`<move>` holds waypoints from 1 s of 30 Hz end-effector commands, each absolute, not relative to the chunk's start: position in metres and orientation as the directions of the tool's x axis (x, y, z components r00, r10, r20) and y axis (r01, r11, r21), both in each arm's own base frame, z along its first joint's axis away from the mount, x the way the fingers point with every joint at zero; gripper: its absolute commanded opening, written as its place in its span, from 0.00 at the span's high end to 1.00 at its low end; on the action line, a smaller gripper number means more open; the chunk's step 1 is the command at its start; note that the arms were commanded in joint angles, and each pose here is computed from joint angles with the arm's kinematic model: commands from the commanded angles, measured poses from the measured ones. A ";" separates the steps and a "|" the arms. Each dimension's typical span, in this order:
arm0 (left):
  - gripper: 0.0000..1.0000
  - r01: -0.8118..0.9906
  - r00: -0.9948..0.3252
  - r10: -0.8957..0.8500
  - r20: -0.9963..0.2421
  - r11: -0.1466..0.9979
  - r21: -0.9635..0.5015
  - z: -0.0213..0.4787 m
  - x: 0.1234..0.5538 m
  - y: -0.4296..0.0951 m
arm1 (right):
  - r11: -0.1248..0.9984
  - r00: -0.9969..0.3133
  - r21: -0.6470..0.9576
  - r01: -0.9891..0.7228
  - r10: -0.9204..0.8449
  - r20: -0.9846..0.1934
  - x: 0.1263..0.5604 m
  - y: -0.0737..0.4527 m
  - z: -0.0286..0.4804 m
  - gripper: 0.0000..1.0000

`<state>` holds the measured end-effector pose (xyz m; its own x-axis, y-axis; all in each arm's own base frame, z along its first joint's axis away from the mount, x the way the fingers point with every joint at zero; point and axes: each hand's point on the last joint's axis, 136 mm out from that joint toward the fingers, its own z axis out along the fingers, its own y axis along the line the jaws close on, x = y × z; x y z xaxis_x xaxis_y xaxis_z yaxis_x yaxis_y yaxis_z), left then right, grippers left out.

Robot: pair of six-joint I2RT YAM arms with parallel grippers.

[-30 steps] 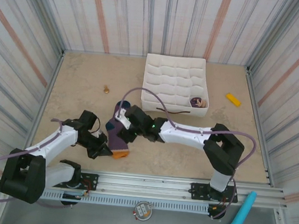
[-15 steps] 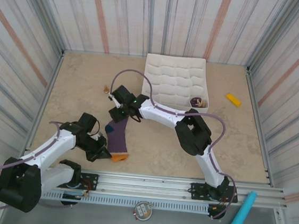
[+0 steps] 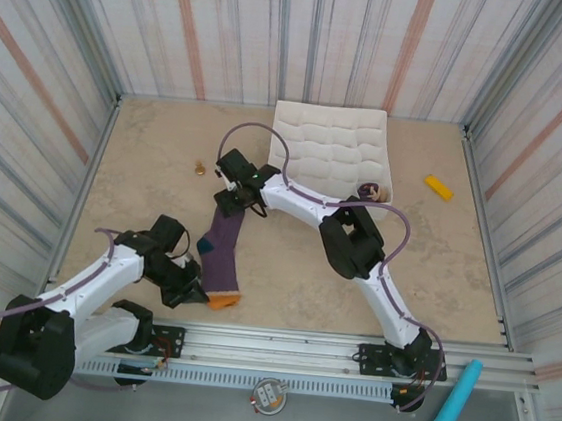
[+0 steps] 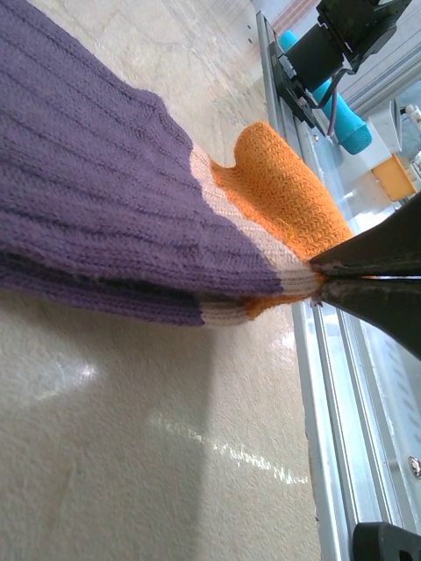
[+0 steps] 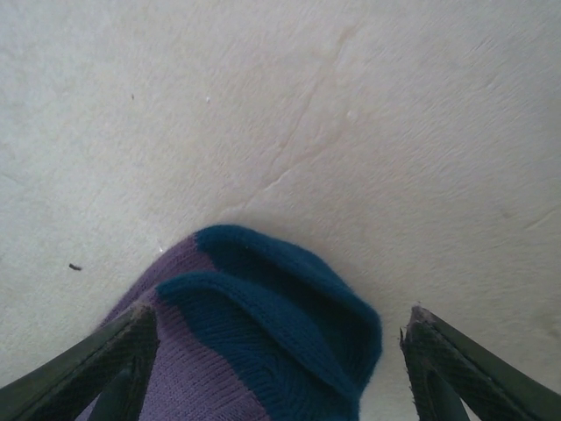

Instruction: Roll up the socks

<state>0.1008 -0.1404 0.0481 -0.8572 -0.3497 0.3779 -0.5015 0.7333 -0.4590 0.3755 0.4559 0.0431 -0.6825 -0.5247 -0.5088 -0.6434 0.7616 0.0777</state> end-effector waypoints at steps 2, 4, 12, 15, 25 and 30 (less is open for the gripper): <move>1.00 -0.516 -0.844 -0.357 0.399 0.741 -0.430 0.046 0.091 -0.137 | 0.740 -0.692 0.106 -0.664 -0.556 -0.461 0.361 0.462 0.027 0.27; 1.00 -0.515 -0.846 -0.356 0.398 0.741 -0.432 0.047 0.092 -0.137 | 0.740 -0.696 0.104 -0.664 -0.561 -0.449 0.359 0.461 0.022 0.29; 1.00 -0.506 -0.852 -0.349 0.391 0.742 -0.440 0.050 0.097 -0.139 | 0.737 -0.698 0.060 -0.673 -0.607 -0.381 0.347 0.451 -0.008 0.56; 1.00 -0.505 -0.853 -0.348 0.390 0.740 -0.445 0.052 0.098 -0.140 | 0.737 -0.700 0.045 -0.674 -0.617 -0.360 0.340 0.444 -0.010 0.79; 1.00 -0.466 -0.875 -0.316 0.367 0.753 -0.464 0.058 0.104 -0.144 | 0.825 -0.757 -0.065 -0.561 -0.543 -0.364 0.305 0.392 0.035 1.00; 1.00 -0.388 -0.909 -0.238 0.343 0.784 -0.483 0.067 0.115 -0.156 | 0.904 -0.841 -0.050 -0.425 -0.415 -0.348 0.272 0.353 0.041 1.00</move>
<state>0.1079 -0.1491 0.0586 -0.8809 -0.2959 0.3696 -0.4506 0.7632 -0.4630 0.2854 0.3793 0.0288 -0.7727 -0.5235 -0.3591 -0.5497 0.8347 -0.0341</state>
